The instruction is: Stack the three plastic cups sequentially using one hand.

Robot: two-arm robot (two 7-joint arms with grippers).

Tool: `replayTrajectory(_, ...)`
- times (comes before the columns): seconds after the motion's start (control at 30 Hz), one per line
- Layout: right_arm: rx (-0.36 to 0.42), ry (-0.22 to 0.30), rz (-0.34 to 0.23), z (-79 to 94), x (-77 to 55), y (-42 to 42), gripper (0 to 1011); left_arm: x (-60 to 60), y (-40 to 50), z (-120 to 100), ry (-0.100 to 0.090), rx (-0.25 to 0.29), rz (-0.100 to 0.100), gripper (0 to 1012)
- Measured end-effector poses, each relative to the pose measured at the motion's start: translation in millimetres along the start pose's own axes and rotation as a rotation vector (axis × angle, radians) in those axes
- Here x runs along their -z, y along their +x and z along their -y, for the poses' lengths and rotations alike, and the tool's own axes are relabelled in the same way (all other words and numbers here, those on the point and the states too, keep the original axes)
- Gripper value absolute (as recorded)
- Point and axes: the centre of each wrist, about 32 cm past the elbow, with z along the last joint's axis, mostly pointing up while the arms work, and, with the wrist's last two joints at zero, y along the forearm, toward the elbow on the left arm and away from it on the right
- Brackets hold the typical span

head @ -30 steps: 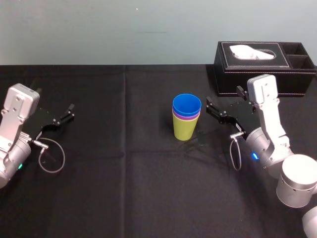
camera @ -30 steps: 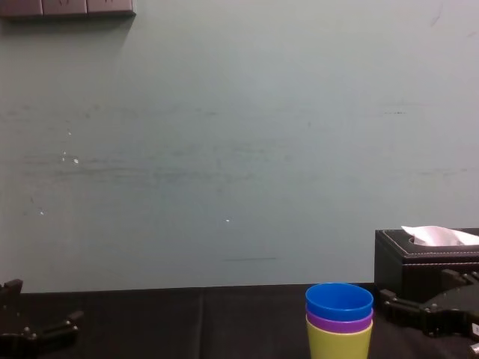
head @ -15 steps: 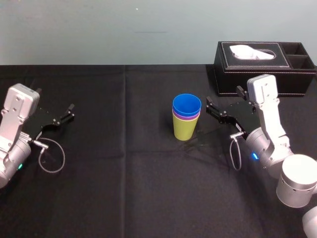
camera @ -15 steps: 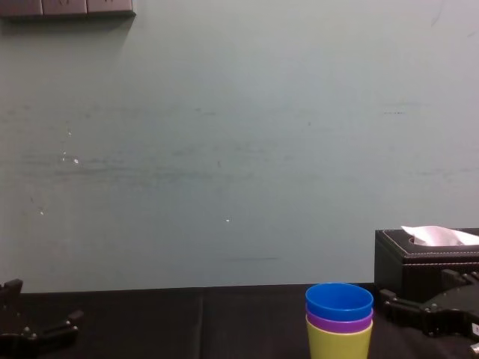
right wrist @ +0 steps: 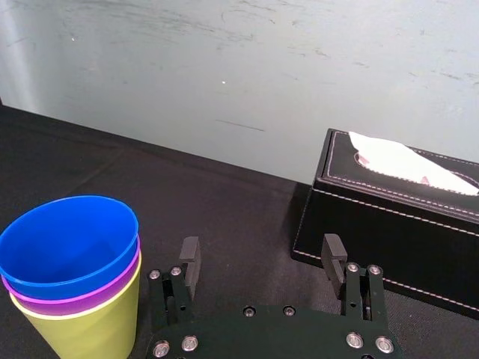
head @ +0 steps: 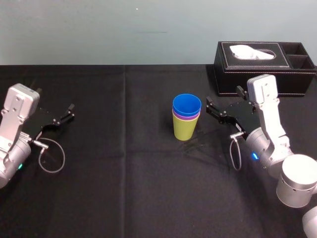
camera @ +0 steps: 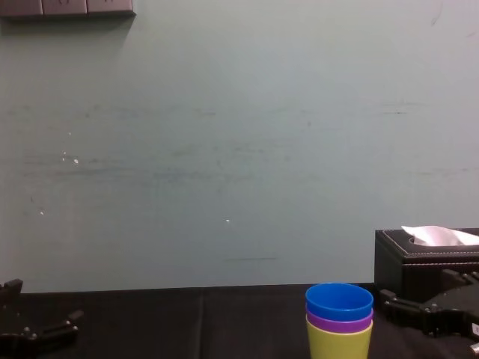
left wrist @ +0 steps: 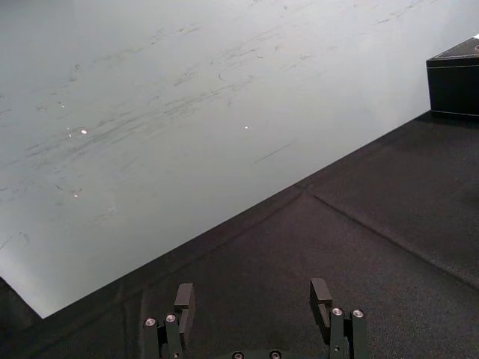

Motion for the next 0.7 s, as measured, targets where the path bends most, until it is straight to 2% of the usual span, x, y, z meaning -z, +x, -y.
replayTrajectory(0.7, 0.000, 0.000, 0.000, 0.0, 0.0, 0.0, 1000, 0.0, 0.0, 0.0, 0.000, 0.000, 0.000, 1011)
